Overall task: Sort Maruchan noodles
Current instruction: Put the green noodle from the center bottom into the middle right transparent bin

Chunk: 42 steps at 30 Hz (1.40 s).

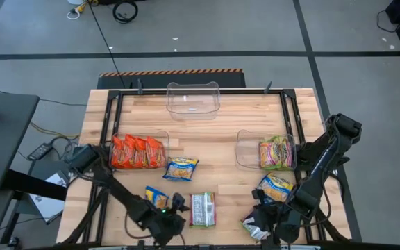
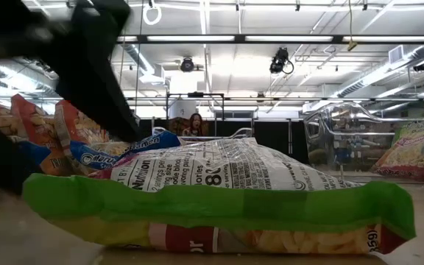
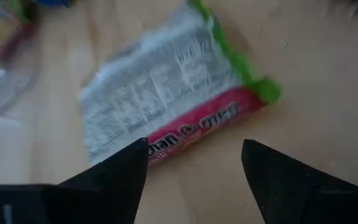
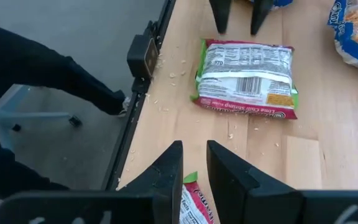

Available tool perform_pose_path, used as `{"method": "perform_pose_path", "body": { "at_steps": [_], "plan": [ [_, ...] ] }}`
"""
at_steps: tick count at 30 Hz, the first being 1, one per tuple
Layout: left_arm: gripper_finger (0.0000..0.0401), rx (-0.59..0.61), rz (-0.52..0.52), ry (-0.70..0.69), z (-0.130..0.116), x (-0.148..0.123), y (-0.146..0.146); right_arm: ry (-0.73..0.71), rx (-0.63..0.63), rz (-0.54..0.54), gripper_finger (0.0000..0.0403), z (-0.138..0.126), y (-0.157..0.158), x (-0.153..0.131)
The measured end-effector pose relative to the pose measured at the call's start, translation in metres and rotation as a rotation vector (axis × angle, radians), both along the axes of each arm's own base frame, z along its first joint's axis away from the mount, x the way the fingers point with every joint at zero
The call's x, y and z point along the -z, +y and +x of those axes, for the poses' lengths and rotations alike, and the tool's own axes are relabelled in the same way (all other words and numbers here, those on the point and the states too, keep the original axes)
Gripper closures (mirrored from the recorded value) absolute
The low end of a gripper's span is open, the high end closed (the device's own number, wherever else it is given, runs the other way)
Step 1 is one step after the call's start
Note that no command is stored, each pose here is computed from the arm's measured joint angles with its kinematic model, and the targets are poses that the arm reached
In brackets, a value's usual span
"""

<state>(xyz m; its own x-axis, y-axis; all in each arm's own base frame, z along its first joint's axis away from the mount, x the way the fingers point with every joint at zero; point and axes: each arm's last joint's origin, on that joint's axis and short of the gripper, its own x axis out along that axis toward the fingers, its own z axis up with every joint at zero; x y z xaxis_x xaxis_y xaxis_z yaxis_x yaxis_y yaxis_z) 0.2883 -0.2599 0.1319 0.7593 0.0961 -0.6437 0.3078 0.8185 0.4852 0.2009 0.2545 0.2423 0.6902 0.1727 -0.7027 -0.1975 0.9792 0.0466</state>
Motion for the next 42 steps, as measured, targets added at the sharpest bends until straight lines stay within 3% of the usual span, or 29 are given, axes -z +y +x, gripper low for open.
{"method": "perform_pose_path", "body": {
  "at_steps": [7,12,18,23,26,28,31,35,38,42],
  "plan": [
    [0.0138,0.101,0.23,0.018,0.019,0.011,0.017,0.001,0.005,0.001,0.0325,0.002,-0.002,0.0],
    [0.0144,0.196,0.313,0.02,0.03,0.018,0.022,-0.014,-0.027,-0.043,0.0325,0.003,-0.003,0.0],
    [0.0197,0.239,0.254,-0.106,0.051,0.022,0.022,-0.053,-0.048,-0.131,0.0325,0.007,-0.007,-0.001],
    [0.0299,0.138,0.109,-0.237,0.065,0.013,0.029,-0.062,-0.029,-0.115,0.0325,0.009,-0.013,-0.007],
    [0.0374,0.082,0.0,-0.245,0.072,0.011,0.039,-0.069,-0.031,-0.116,0.0325,0.006,-0.018,-0.015],
    [0.039,0.04,-0.052,-0.222,0.076,0.013,0.047,-0.063,-0.035,-0.13,0.0325,0.003,-0.024,-0.02],
    [0.0392,0.035,-0.027,-0.217,0.079,0.01,0.055,-0.041,-0.027,-0.147,0.0325,-0.003,-0.031,-0.025],
    [0.0381,0.195,0.256,-0.205,0.078,0.006,0.053,0.019,-0.028,-0.212,0.0325,-0.008,-0.037,-0.02],
    [0.0347,0.319,0.406,-0.186,0.077,0.006,0.051,0.066,0.008,-0.232,0.0325,-0.008,-0.037,-0.009],
    [0.0288,0.374,0.454,-0.165,0.078,0.007,0.054,0.2,0.095,-0.213,0.0325,0.002,-0.042,0.025]
  ]
}}
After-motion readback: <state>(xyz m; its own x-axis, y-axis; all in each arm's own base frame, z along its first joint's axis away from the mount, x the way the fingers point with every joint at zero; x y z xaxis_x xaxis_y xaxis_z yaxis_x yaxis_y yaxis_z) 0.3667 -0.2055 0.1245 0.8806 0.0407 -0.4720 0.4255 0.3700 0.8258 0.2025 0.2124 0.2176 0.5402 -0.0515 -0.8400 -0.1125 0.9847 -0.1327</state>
